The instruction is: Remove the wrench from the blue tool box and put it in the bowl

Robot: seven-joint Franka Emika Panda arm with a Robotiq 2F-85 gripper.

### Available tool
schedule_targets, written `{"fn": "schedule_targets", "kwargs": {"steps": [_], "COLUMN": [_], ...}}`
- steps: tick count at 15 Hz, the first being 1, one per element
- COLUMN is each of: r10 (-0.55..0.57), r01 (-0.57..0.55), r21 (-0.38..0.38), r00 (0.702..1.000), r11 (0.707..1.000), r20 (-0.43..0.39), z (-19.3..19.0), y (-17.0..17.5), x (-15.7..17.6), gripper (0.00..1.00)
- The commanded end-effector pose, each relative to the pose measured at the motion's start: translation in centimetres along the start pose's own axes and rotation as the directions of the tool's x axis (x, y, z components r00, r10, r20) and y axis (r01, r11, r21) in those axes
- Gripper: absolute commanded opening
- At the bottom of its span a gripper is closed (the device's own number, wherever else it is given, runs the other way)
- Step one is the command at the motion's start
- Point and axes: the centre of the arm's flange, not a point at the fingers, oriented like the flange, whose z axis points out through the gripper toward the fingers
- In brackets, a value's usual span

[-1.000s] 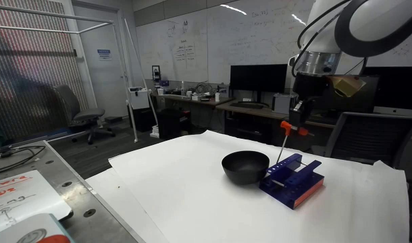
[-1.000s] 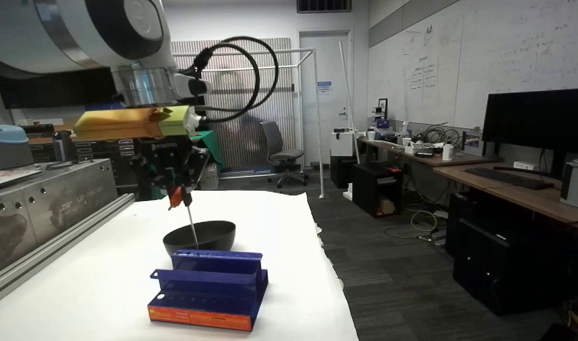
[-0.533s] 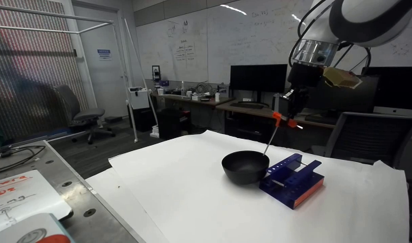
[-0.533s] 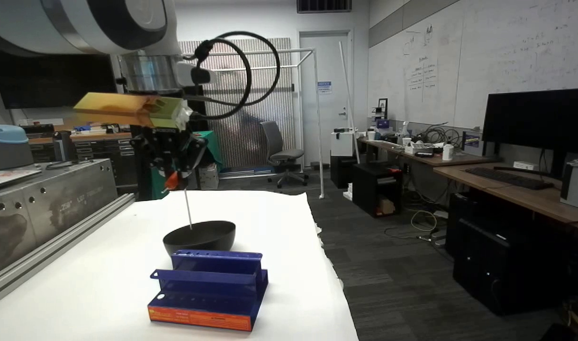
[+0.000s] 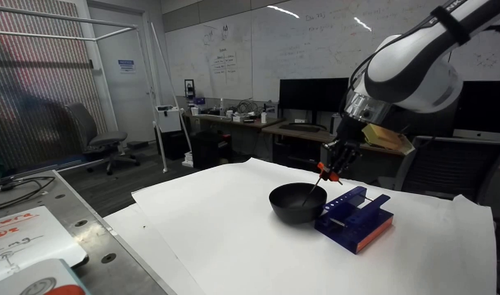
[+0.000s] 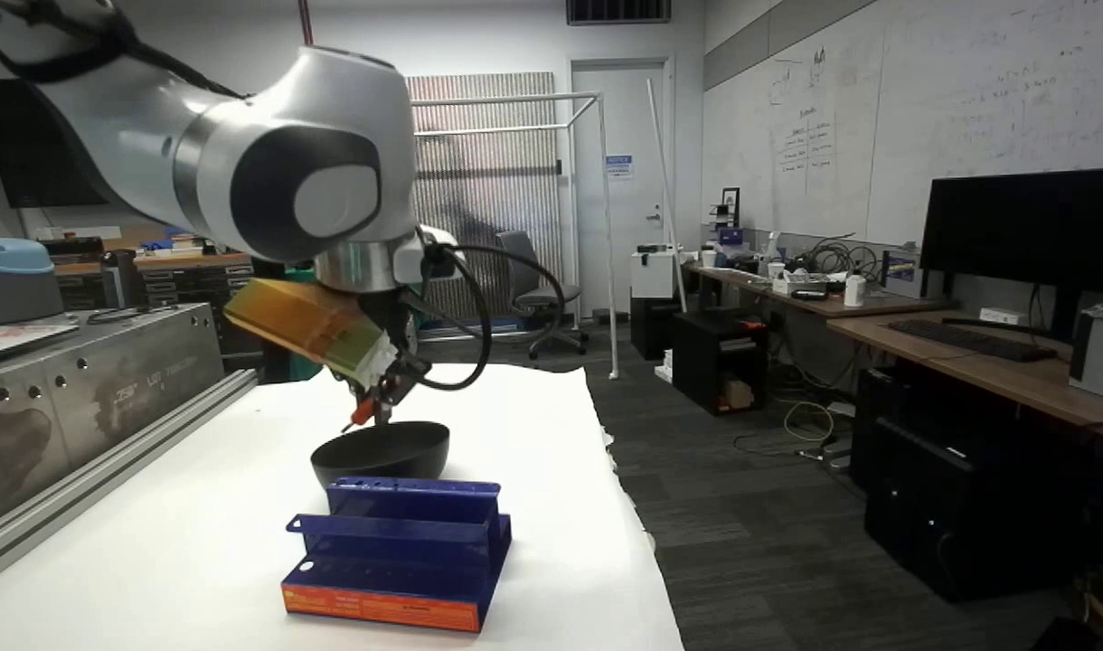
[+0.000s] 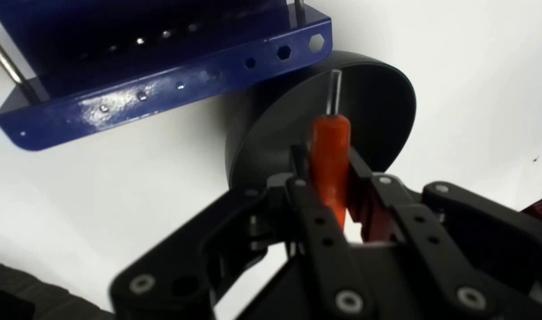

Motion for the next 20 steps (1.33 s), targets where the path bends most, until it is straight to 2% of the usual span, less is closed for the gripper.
{"fn": "schedule_targets", "kwargs": {"steps": [1, 5, 6, 8, 11, 14, 20], "r10": [0.055, 0.087, 0.096, 0.104, 0.112, 0.100, 0.058], "r01": [-0.057, -0.096, -0.107, -0.118, -0.129, -0.115, -0.052], "r21": [0.051, 0.093, 0.098, 0.100, 0.087, 0.066, -0.049], "r00": [0.998, 0.992, 0.989, 0.985, 0.978, 0.977, 0.989], "r11": [0.997, 0.991, 0.989, 0.988, 0.988, 0.991, 0.997], "r20": [0.034, 0.096, 0.109, 0.138, 0.178, 0.189, 0.132], "z": [5.3, 8.6, 9.3, 9.9, 10.8, 7.7, -4.0], "y": [1.0, 0.5, 0.6, 0.9, 1.9, 2.2, 0.7], "x": [1.2, 2.0, 2.3, 2.6, 2.8, 2.3, 0.5], "gripper": [0.08, 0.12, 0.41, 0.53, 0.77, 0.98, 1.00]}}
